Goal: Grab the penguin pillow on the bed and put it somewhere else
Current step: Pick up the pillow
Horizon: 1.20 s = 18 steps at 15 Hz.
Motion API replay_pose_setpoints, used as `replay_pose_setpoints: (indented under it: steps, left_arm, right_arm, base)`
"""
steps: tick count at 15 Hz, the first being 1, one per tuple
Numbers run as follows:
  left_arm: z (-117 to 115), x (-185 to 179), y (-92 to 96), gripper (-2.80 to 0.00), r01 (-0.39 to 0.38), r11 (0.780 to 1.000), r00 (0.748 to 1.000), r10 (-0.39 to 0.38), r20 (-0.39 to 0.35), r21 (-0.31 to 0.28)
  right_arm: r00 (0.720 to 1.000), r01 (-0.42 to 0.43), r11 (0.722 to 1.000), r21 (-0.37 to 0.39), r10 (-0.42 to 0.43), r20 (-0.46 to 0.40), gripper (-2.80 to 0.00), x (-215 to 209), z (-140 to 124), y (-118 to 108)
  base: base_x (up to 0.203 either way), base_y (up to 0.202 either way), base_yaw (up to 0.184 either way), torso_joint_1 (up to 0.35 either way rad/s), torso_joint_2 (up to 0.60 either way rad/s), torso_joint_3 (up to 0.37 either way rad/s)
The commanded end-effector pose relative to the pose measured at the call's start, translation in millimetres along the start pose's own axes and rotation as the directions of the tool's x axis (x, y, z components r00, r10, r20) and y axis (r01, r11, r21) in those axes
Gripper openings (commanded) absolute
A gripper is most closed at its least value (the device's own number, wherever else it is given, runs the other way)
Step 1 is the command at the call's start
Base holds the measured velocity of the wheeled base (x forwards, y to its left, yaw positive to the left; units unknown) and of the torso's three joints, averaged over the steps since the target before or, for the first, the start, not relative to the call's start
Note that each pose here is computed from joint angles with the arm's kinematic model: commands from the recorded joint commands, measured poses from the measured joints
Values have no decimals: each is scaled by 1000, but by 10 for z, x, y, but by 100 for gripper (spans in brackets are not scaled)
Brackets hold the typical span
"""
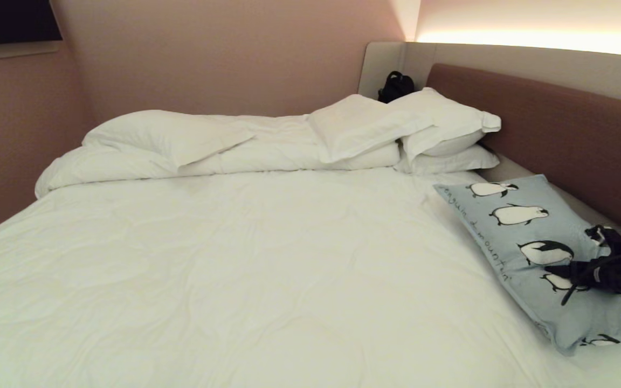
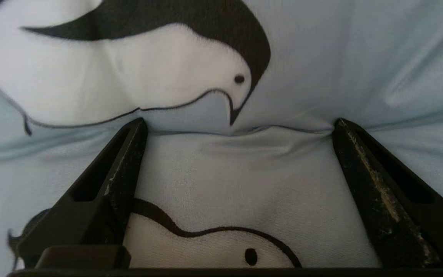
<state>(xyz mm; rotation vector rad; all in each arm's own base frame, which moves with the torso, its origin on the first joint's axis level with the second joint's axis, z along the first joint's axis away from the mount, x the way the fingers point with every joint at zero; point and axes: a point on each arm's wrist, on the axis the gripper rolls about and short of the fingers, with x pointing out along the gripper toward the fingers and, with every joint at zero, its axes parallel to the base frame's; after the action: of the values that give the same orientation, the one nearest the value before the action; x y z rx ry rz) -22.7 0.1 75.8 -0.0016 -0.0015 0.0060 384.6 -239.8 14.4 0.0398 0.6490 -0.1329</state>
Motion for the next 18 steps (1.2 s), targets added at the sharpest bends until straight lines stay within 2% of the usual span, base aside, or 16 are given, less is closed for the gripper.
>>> replay_pose_setpoints:
  steps: [1, 11, 13, 15, 18]
  left_arm:
    - [0, 0, 0, -280, 0, 1000, 1000, 0, 0, 0]
    - [0, 0, 0, -280, 0, 1000, 1000, 0, 0, 0]
    - [0, 0, 0, -280, 0, 1000, 1000, 0, 0, 0]
    - [0, 0, 0, -280, 0, 1000, 1000, 0, 0, 0]
    - [0, 0, 0, -280, 0, 1000, 1000, 0, 0, 0]
  right_arm:
    - [998, 3, 1000, 20, -2, -63, 0, 213, -234, -14]
    - [998, 0, 999, 32, 2, -59, 0, 222, -236, -16]
    - [999, 5, 997, 75, -2, -33, 0, 159, -139, -17]
    - [1000, -5, 990, 138, 2, 23, 0, 16, 71, 2]
    - [998, -16, 989, 149, 7, 63, 0, -122, 229, 32]
  base:
    - [0, 0, 0, 0, 0, 0]
    - [0, 0, 0, 0, 0, 0]
    - [0, 0, 0, 0, 0, 0]
    - [0, 0, 0, 0, 0, 0]
    - [0, 0, 0, 0, 0, 0]
